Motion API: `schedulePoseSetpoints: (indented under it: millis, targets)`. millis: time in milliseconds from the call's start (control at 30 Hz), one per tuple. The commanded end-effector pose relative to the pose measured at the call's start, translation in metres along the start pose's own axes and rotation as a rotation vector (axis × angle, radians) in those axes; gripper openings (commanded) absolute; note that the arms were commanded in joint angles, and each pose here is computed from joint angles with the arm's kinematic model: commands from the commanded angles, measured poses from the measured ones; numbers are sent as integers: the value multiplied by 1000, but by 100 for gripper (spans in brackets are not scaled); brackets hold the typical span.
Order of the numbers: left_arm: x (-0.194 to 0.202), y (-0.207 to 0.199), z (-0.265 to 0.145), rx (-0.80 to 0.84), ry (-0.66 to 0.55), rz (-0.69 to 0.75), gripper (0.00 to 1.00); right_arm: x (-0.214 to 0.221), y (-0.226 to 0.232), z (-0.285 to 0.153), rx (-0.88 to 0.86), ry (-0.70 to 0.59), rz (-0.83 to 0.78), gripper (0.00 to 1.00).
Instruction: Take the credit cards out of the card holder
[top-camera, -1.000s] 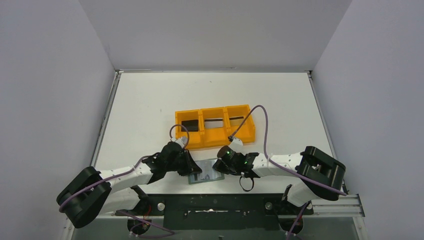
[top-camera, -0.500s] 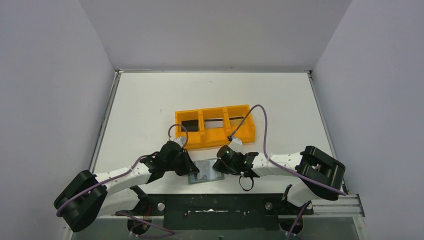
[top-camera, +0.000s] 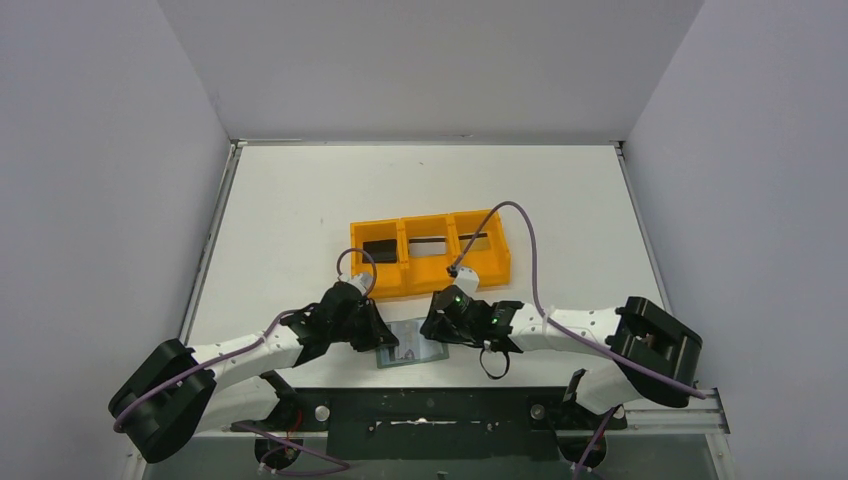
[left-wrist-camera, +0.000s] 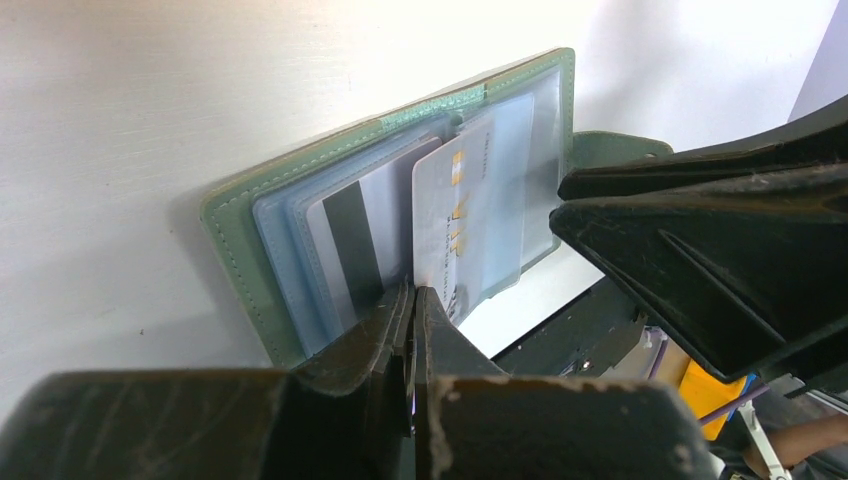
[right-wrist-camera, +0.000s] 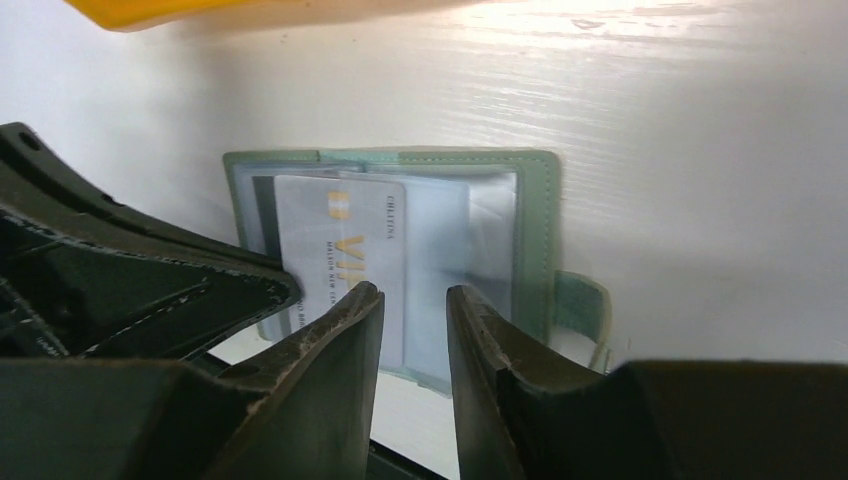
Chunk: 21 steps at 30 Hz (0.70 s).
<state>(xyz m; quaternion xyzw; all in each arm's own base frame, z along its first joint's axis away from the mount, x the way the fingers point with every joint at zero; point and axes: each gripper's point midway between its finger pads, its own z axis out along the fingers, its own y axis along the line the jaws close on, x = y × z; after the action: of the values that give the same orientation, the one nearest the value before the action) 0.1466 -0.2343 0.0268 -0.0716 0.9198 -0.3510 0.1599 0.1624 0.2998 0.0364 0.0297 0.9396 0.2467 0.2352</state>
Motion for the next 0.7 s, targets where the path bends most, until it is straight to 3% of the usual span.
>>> schedulePoseSetpoints:
  millis: [0, 400, 533, 667]
  targets:
    - [-11, -11, 0, 24, -27, 23, 0, -8, 32, -5, -137, -21, -35, 31]
    - [-14, -19, -3, 59, -36, 21, 0, 29, 7, 26, -83, 93, 14, 32]
    - [-13, -30, -4, 124, -33, 7, 11, 37, 1, 27, -89, 105, 51, 30]
    - [-10, -41, -2, 201, -22, -28, 16, 39, -1, 28, -84, 110, 69, 28]
